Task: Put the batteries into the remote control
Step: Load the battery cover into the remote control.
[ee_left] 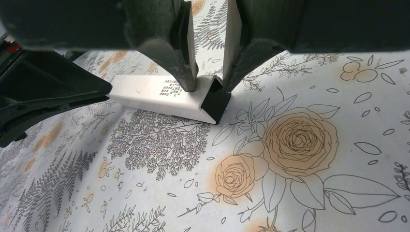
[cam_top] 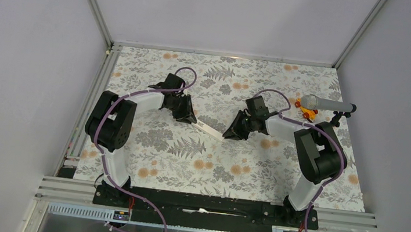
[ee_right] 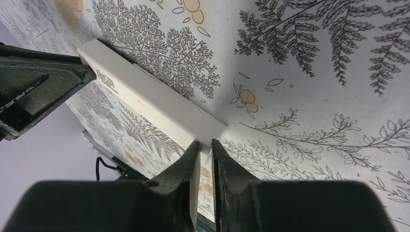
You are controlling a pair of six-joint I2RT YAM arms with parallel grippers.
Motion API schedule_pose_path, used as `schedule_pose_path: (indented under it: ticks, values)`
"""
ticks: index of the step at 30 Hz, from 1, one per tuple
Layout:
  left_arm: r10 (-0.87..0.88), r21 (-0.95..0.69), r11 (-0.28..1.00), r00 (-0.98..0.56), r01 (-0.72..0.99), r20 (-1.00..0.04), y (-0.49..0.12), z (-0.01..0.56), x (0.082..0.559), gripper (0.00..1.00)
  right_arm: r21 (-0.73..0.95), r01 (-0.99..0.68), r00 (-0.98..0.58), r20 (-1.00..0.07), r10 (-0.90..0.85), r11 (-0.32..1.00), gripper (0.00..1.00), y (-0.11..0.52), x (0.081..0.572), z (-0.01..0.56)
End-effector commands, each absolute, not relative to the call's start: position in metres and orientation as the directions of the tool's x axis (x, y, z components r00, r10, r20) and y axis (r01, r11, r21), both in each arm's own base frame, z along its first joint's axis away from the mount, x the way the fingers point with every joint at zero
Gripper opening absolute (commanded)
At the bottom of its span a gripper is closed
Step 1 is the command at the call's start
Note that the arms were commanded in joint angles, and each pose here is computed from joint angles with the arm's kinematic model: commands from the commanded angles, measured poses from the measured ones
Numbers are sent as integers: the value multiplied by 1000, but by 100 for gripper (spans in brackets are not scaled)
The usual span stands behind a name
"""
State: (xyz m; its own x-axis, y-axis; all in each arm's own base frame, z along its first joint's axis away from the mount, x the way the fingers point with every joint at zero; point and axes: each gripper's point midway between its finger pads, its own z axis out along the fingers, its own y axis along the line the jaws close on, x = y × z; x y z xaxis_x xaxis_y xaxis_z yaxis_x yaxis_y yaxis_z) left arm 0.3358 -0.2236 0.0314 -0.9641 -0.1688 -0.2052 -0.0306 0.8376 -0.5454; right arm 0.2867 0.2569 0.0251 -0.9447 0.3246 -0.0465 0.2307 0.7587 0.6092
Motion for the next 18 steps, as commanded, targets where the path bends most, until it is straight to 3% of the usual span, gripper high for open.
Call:
schedule_pose_path:
  ticks: [1, 6, 18]
  values:
    - [-135, -400, 913, -984, -79, -113, -198, -29, 306, 0, 627, 245, -934, -52, 353, 739, 18, 271, 290, 7]
    - [-145, -471, 878, -986, -89, -85, -210, -29, 301, 0, 691, 293, -921, 18, 390, 660, 12, 289, 291, 13]
    - [-166, -536, 833, -986, -136, -8, -216, -39, 286, 0, 615, 436, -871, 105, 480, 657, 4, 294, 299, 10]
